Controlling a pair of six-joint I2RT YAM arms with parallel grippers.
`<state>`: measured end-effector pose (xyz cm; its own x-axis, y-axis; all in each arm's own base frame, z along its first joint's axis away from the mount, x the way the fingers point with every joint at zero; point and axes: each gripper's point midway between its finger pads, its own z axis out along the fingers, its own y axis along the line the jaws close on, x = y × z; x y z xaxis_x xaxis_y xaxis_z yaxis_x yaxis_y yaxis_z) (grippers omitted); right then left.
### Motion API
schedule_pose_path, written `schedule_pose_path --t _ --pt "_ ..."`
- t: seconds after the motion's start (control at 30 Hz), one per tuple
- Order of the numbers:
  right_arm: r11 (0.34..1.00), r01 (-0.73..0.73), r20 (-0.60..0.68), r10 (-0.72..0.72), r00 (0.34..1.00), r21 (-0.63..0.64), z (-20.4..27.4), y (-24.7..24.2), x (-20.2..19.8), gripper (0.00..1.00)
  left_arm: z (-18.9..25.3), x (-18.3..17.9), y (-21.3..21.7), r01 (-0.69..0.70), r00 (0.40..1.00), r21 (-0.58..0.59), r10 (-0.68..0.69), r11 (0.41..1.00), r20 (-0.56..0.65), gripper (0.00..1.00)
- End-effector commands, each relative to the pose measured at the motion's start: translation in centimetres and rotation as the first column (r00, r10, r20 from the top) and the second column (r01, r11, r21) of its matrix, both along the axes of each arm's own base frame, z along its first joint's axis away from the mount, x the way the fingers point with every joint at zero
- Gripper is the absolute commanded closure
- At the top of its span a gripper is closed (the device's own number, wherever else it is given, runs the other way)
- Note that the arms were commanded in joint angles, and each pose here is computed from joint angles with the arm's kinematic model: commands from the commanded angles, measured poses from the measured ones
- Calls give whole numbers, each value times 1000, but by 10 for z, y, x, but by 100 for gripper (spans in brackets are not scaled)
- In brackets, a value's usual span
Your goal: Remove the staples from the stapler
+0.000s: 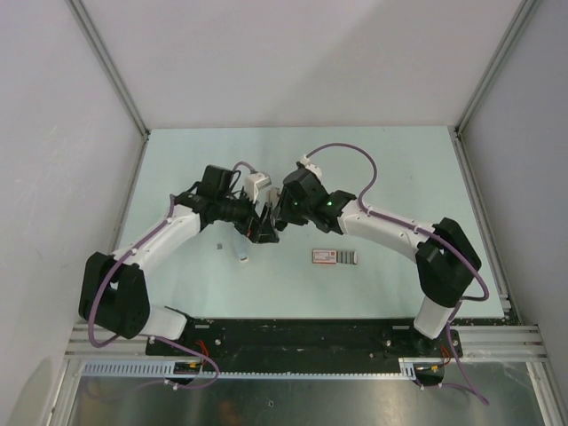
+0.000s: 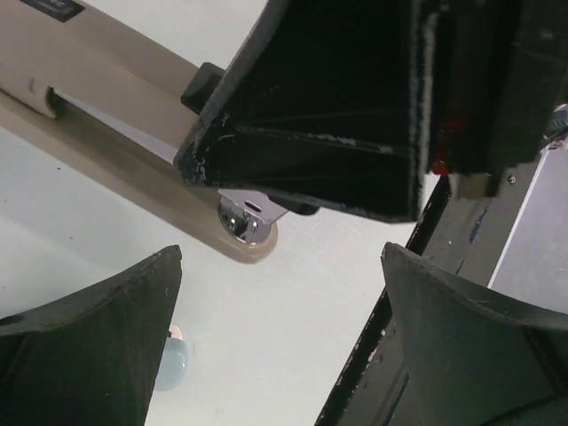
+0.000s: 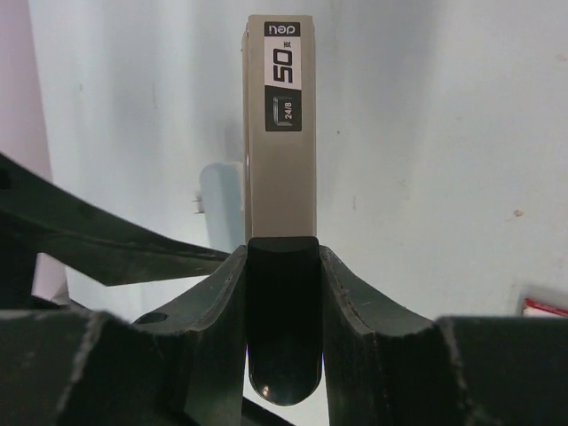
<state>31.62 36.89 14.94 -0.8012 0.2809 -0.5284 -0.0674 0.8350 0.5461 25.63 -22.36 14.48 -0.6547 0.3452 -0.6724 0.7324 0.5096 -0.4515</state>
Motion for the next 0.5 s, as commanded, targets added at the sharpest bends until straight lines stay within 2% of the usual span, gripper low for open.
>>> schedule_pose_path --t 0.0,0.27,0.37,0.47 --pt "978 71 134 -98 986 194 73 13 13 100 -3 3 -5 69 995 -10 -68 998 78 3" --pt "976 72 144 -103 984 207 83 11 8 100 -10 7 -2 90 988 18 -92 996 123 12" --pt "976 56 147 -88 985 212 84 15 6 100 -12 8 -1 104 984 27 -107 994 142 29" --pt "976 42 146 -74 987 214 82 19 4 100 -14 12 0 106 981 42 -111 994 157 36"
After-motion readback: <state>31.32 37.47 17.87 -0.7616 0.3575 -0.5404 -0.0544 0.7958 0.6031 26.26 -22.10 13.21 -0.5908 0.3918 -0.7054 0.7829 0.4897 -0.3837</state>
